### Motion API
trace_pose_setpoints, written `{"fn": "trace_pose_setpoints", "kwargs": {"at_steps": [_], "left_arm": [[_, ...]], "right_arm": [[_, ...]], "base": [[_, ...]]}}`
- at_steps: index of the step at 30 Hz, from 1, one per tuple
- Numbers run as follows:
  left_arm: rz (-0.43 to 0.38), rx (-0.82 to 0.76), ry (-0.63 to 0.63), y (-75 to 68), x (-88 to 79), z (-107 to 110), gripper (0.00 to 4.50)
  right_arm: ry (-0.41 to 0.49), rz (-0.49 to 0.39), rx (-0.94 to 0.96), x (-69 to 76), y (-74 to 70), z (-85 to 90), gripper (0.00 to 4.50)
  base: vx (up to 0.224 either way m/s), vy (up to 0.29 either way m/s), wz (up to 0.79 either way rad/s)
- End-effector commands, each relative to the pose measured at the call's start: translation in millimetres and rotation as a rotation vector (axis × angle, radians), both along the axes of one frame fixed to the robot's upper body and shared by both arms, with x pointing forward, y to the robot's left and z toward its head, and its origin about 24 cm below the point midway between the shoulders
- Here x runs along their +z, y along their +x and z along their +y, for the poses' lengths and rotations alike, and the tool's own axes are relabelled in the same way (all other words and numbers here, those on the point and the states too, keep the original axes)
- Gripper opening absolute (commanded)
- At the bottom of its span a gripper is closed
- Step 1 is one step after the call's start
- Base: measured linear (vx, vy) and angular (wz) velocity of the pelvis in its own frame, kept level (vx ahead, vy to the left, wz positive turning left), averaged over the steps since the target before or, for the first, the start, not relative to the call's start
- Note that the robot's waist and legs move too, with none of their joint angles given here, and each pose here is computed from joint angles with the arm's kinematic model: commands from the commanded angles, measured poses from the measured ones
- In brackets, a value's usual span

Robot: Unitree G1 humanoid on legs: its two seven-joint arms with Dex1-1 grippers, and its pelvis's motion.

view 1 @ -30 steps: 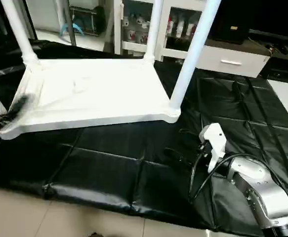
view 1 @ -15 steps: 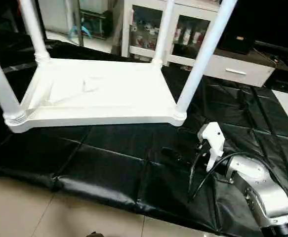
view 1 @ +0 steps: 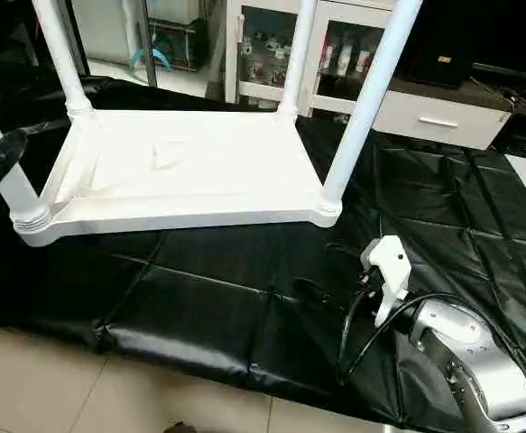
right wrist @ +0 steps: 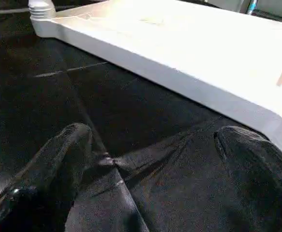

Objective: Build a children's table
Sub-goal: Rotate table base

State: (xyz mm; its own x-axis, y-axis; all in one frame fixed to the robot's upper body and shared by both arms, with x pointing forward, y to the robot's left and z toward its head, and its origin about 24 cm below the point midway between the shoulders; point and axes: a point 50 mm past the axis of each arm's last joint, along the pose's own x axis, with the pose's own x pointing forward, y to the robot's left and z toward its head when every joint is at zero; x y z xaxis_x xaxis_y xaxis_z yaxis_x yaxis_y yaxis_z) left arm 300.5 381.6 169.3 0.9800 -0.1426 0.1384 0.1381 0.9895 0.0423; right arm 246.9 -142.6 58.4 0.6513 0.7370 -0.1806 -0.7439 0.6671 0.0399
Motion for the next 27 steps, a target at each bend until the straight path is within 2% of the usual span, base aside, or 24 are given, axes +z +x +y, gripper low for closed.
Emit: {"fn": "trace_pose_setpoints", "kwargs": {"at_steps": [1, 5, 6, 7, 9, 14, 17, 18, 19, 22, 23, 25, 27], "left_arm": [[0.046, -0.047, 0.024, 7.4, -2.8, -7.7, 4.50], [0.057, -0.261, -0.068, 13.2, -4.4, -28.2, 4.50], [0.049, -0.391, -0.108, 11.0, -3.1, -40.9, 4.50], [0.049, -0.398, -0.110, 10.9, -3.1, -41.5, 4.50], [0.066, -0.540, -0.134, 6.2, -3.2, -58.2, 4.50], [0.222, -0.924, -0.155, -7.9, -12.5, -114.8, 4.50], [0.280, -1.052, -0.129, -8.0, -20.9, -149.8, 4.50], [0.285, -1.108, -0.119, -5.3, -24.7, -170.4, 4.50], [0.285, -1.125, -0.119, -4.5, -25.7, -176.9, 4.50], [0.269, -1.211, -0.121, 13.7, -37.2, -237.0, 4.50], [0.276, -1.221, -0.114, 16.9, -39.6, -250.6, 4.50], [0.275, -1.218, -0.105, 19.7, -41.6, -258.8, 4.50], [0.252, -1.159, -0.028, 36.3, -49.6, -293.7, 4.50]], "right_arm": [[0.001, -0.003, -0.009, 2.2, -1.7, -0.2, 4.39], [0.001, -0.006, -0.005, 3.0, -1.7, 0.8, 4.39], [-0.002, -0.011, -0.006, 4.2, -0.8, -0.5, 4.39], [-0.002, -0.011, -0.006, 4.2, -0.8, -0.6, 4.39], [-0.010, -0.018, -0.012, 5.3, 0.7, -4.0, 4.39], [-0.025, -0.038, -0.030, 10.7, 7.3, -13.8, 4.39], [-0.030, -0.054, -0.044, 14.2, 11.4, -17.3, 4.39], [-0.029, -0.058, -0.049, 15.8, 13.1, -18.6, 4.39], [-0.028, -0.060, -0.050, 16.2, 13.5, -18.9, 4.39], [-0.043, -0.072, -0.053, 18.7, 15.9, -22.3, 4.39], [-0.049, -0.076, -0.054, 19.4, 16.5, -23.5, 4.39], [-0.051, -0.079, -0.057, 20.1, 16.8, -24.4, 4.39], [-0.058, -0.096, -0.084, 24.5, 18.4, -30.4, 4.39]], "base": [[0.000, 0.000, 0.00], [0.000, 0.000, 0.00], [0.000, 0.000, 0.00], [0.000, 0.000, 0.00], [0.000, 0.000, 0.00], [0.000, 0.000, 0.00], [0.000, 0.000, 0.00], [0.000, 0.000, 0.00], [0.000, 0.000, 0.00], [0.000, 0.000, 0.00], [0.000, 0.000, 0.00], [0.000, 0.000, 0.00], [0.000, 0.000, 0.00]]}}
